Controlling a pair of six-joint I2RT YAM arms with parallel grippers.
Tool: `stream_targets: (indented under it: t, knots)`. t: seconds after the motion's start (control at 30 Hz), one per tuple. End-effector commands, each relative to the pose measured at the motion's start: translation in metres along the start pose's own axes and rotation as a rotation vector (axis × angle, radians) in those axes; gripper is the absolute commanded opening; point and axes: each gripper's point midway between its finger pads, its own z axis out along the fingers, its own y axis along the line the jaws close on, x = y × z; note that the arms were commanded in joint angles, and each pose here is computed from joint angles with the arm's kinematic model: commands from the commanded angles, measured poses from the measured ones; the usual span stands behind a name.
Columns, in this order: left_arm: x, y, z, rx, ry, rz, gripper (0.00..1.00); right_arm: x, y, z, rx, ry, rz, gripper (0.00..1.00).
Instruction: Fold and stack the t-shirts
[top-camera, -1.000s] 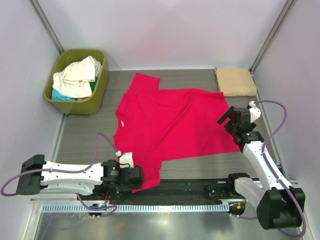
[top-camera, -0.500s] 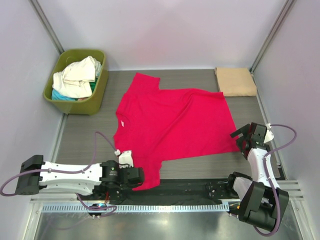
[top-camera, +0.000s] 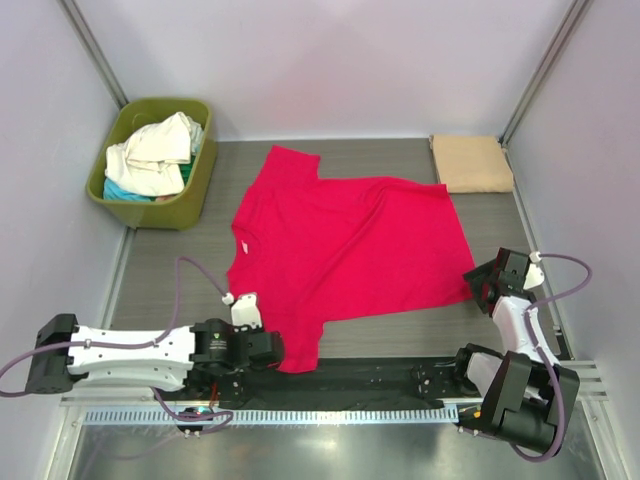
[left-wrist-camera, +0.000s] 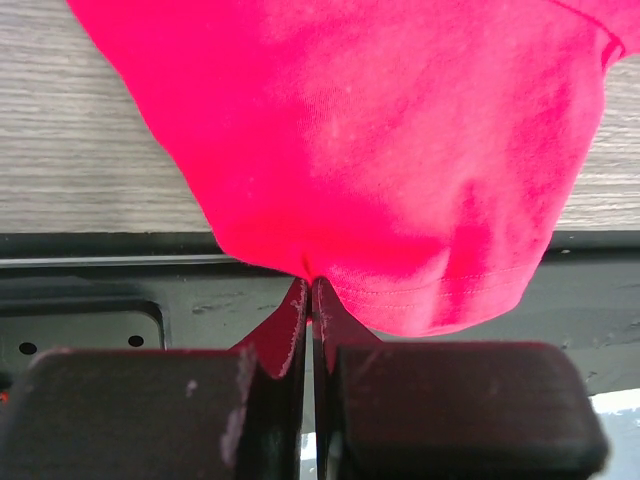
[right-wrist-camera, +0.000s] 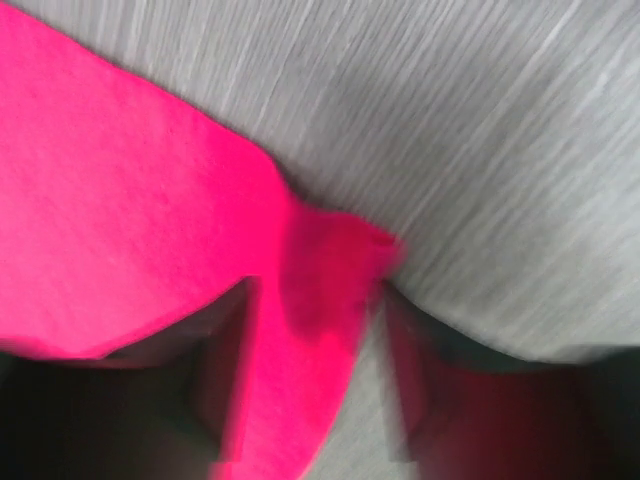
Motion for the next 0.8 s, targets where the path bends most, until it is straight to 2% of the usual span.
stream_targets:
  t: [0.0, 0.1, 0.13, 0.23, 0.5, 0.63, 0.7, 0.77]
  knots:
    - [-0.015, 0.001, -0.001, 0.005, -0.069, -0.013, 0.00, 0.012, -0.015, 0.012, 0.051, 0.031, 0.021, 0.48]
    - [-0.018, 0.002, -0.001, 0.009, -0.079, -0.016, 0.00, 0.015, -0.015, 0.014, 0.049, 0.042, 0.015, 0.24]
    - [-0.020, 0.003, -0.002, 0.005, -0.082, -0.017, 0.00, 0.013, -0.013, 0.012, 0.038, 0.033, 0.014, 0.12]
    - [-0.031, 0.004, -0.007, 0.003, -0.104, -0.009, 0.00, 0.013, -0.011, 0.008, 0.023, 0.033, 0.015, 0.03]
    - [-0.085, -0.015, -0.048, 0.023, -0.200, 0.050, 0.00, 0.004, 0.019, -0.026, -0.120, 0.022, 0.017, 0.01]
    - [-0.126, -0.014, -0.058, -0.024, -0.239, 0.107, 0.00, -0.012, 0.045, -0.043, -0.212, -0.001, -0.011, 0.01]
    - [-0.153, -0.018, -0.063, -0.048, -0.264, 0.086, 0.00, -0.018, 0.056, -0.044, -0.240, 0.001, -0.027, 0.01]
    - [-0.176, -0.031, -0.069, -0.017, -0.289, 0.111, 0.00, -0.032, 0.071, -0.048, -0.274, -0.025, -0.032, 0.01]
